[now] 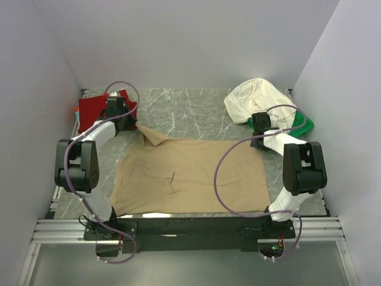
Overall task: Fold and stack the t-shirts
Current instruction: Fold the tshirt
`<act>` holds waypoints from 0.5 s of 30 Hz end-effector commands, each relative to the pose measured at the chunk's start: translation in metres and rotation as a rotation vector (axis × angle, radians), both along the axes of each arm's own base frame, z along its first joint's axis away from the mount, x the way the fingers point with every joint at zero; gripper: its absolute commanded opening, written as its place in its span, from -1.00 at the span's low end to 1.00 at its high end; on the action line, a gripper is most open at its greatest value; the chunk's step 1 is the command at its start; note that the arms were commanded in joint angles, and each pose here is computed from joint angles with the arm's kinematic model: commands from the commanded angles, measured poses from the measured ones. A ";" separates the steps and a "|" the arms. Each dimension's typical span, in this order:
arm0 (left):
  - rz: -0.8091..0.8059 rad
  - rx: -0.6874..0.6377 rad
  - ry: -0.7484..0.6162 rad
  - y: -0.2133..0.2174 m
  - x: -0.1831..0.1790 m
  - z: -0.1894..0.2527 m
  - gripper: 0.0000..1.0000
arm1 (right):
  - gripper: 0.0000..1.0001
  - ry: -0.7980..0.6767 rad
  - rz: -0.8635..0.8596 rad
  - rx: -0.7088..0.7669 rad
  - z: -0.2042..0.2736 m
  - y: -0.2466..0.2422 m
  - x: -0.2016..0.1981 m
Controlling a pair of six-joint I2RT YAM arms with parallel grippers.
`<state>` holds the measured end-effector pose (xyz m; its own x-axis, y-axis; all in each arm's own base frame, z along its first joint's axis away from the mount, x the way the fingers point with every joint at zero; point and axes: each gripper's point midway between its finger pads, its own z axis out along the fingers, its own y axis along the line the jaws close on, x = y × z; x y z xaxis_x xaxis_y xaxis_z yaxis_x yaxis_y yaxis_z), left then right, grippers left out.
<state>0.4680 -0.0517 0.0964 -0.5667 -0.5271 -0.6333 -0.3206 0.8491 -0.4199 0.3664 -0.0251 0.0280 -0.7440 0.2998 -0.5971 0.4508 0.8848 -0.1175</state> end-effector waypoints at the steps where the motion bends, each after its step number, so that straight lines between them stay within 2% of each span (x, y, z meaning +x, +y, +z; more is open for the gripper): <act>1: 0.013 -0.008 -0.094 0.007 0.003 0.033 -0.99 | -0.10 -0.033 0.026 -0.028 0.006 0.002 0.014; 15: -0.022 -0.038 -0.083 0.003 0.001 0.031 -0.99 | -0.03 -0.077 0.081 -0.018 0.017 0.014 0.044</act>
<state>0.4637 -0.0486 0.1069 -0.5614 -0.5393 -0.6277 -0.3023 0.8397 -0.4512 0.3863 -0.0152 0.0329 -0.7450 0.2450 -0.6204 0.3974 0.9101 -0.1178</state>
